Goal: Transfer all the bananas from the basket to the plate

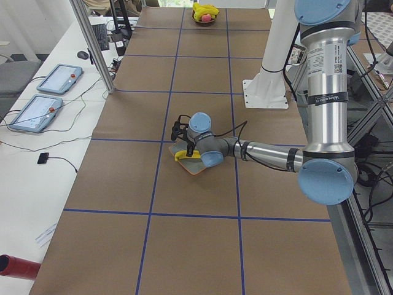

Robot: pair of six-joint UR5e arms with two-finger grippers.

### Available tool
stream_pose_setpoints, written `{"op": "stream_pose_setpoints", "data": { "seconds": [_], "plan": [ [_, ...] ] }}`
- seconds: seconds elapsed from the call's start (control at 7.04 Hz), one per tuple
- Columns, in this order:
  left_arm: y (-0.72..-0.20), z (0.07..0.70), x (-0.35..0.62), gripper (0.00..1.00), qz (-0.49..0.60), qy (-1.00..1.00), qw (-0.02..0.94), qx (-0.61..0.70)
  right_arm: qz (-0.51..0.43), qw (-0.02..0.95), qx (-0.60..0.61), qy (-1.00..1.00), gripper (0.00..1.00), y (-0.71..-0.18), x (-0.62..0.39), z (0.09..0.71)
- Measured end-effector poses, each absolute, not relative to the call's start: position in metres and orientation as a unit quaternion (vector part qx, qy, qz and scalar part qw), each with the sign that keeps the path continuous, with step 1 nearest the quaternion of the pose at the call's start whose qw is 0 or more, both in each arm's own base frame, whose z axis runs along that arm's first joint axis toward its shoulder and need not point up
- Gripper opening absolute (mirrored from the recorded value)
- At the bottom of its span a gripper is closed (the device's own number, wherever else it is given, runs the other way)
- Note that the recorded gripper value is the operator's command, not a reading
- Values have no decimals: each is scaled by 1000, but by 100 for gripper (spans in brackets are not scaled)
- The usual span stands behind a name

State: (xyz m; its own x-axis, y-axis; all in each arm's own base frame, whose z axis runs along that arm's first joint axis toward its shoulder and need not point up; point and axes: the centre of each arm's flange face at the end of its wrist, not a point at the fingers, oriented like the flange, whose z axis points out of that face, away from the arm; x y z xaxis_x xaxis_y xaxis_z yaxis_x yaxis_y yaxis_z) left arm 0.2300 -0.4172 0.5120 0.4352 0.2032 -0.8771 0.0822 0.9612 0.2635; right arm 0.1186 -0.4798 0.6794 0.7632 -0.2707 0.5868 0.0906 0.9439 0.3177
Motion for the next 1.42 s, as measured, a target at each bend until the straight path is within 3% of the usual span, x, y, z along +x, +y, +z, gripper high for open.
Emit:
{"op": "stream_pose_setpoints", "data": {
  "seconds": [0.43, 0.85, 1.42],
  "plan": [
    [-425, 478, 233, 100, 53, 552, 819, 147, -65, 932, 108, -339, 99, -449, 146, 731],
    [-427, 466, 232, 100, 58, 559, 813, 155, 65, 931, 68, -352, 100, -428, 158, 744],
    [-424, 454, 229, 100, 60, 564, 807, 164, -21, 926, 106, -362, 95, -422, 80, 752]
  ]
}}
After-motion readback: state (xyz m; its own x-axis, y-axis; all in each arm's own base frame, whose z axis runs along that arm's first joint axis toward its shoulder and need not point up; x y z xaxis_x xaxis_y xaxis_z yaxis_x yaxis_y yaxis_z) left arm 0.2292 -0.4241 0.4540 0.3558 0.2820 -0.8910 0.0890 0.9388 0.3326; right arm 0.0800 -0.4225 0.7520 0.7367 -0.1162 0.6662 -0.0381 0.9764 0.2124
